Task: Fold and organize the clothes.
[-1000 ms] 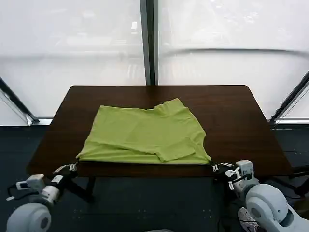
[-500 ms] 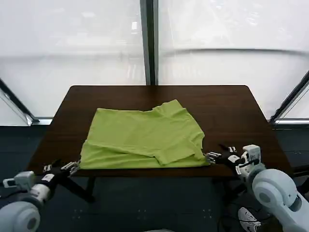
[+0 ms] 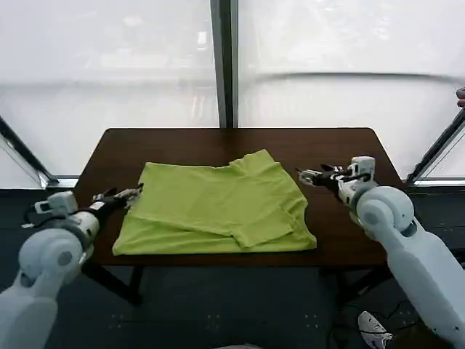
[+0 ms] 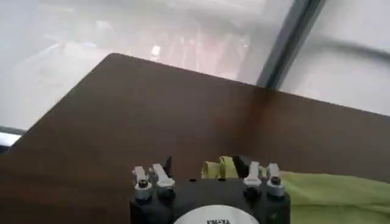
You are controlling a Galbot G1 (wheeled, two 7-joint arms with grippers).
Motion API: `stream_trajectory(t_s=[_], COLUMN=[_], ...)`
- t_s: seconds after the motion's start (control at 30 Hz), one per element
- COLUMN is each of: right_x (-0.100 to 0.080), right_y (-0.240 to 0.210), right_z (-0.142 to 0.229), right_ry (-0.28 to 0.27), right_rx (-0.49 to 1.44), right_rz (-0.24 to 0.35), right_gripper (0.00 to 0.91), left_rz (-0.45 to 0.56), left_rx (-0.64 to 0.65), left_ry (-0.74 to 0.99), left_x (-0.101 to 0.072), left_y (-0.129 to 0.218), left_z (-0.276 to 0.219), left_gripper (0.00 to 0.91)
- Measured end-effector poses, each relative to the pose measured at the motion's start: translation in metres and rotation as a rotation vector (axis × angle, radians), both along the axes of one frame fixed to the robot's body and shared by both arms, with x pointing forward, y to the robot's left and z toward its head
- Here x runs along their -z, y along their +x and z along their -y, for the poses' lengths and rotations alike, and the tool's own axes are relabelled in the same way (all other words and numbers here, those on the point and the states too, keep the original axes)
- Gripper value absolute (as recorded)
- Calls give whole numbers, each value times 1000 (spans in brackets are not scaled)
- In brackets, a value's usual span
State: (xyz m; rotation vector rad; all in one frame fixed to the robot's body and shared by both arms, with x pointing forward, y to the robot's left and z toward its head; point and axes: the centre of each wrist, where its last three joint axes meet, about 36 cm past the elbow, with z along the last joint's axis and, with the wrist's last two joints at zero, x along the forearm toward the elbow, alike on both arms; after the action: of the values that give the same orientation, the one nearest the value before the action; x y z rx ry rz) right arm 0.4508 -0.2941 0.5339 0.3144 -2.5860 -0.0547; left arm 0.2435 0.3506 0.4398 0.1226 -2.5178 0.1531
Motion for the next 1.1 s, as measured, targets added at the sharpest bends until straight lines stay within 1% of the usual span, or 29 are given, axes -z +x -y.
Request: stream_trajectory(t_s=[0.1,0.2,0.37,0.47,0.6,0.67,0.73,0.83,0.93,1.1], right_x=[5,11,19,24,32,36,41,51,60,70], right_y=[32,64,106,124,140,147,152,157,160,162], right_z=[-9,-19,-36,-44,-50,-53,-56,-63,-70,-73], right_ry=[-12,-24,-18,-11,-7,-3,-2,-1,-9,-11], right_rx=[11,18,4,-6,-2,5,9,9,12,17], right_rz=[7,-2,-31,-53,-88,-102,-116,-142,-164,-184], right_gripper=[878,878,878,878,878,878,878,878,878,878], left_rz=[-23,-36,-5,30,78,105,112,105,109,68], left_rx=[1,-1,15,12,-10,-1,24,60,68,71], left_ry=[9,20,35,13,-25,-41,-61,-105,-110,-114], left_x=[-4,-10,-30,-43,-58,-63,-66,-69,-70,-66], left_y=[-3,-5,1,14,47,65,84,114,146,195], left_z=[2,3,0,-2,0,4,6,6,0,-17], left_gripper=[878,878,878,878,878,878,878,878,878,878])
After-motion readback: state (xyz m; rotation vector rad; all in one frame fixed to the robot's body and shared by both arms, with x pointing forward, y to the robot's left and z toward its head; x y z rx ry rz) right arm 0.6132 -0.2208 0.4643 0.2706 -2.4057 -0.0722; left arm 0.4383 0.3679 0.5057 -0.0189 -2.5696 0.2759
